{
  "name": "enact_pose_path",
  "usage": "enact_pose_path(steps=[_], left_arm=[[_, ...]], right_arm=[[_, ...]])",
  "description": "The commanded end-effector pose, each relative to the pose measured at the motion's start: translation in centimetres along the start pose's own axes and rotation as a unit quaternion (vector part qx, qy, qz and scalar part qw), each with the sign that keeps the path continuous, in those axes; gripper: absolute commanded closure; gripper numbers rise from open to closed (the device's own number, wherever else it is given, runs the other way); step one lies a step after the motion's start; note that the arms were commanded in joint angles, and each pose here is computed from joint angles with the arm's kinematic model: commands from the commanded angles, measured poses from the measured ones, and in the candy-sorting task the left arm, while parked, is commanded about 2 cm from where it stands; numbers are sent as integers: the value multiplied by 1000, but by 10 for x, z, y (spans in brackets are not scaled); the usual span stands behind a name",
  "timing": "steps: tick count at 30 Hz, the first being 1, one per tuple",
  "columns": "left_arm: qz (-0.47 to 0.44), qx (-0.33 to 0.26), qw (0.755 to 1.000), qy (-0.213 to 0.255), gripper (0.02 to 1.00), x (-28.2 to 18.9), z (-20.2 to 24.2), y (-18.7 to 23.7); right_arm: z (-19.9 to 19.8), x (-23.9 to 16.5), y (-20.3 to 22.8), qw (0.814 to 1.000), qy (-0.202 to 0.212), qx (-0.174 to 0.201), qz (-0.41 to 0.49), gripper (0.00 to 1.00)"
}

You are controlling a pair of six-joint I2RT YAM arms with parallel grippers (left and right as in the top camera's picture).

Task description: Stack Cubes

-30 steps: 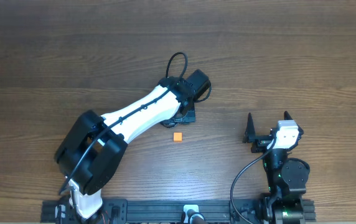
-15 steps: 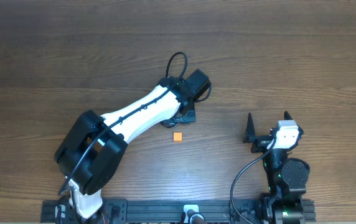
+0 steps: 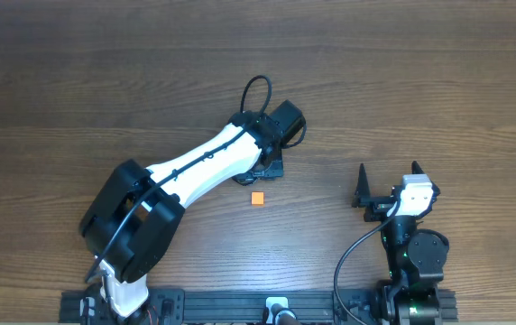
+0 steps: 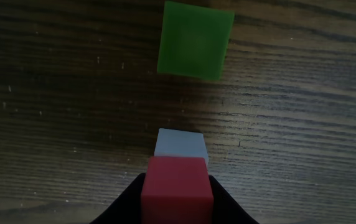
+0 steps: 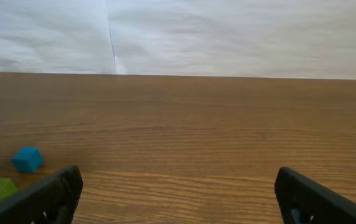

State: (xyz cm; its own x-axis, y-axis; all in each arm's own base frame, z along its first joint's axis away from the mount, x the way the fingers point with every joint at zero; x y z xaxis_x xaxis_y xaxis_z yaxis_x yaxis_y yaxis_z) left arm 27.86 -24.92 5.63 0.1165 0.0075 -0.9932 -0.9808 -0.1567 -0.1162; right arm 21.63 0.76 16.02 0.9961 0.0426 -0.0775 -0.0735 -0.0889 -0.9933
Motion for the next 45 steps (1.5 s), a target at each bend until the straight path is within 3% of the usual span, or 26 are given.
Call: enact_pose_path(steps=[1,11,15,17,20,23,37,45], left_arm=[[1,3,1000,-15,713,8,6,-1],[0,3,1000,-15,669,8,6,-2],[1,3,1000,-15,606,8,6,-1],[0,3,1000,-14,483,8,5,-2],[0,2,1000,-13,159,8,5,-2],[2,0,1000,-10,31,8,4,-1],[-9,-15,998,54,20,-43,-10,20],[13,-16,999,44,20,-27,7,64]], right_arm=[[3,0,1,1000,-9,1,-3,7],[3,0,1,1000,-9,1,-3,9],[3,0,1,1000,-9,1,-3,7],[3,0,1,1000,-9,1,-3,9],[3,0,1,1000,-9,1,-3,9],[3,0,1,1000,-9,1,-3,12],[3,0,1,1000,-9,1,-3,7],[3,0,1,1000,-9,1,-3,9]])
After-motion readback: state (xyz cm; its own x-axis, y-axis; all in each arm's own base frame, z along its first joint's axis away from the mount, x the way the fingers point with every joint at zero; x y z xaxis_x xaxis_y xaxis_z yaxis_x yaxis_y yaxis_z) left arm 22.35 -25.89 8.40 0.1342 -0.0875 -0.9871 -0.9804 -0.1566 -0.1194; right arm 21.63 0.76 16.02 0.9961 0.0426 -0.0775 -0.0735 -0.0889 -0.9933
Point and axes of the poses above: each gripper's point midway between its finger pads, its own x axis out along the fingers, its own z axis along the line the jaws close on, y = z × x, the point moved 3 cm from there along -x, back along the fingers, and after that the axes turned 5 degrees about -x, right-handed, at the moved point
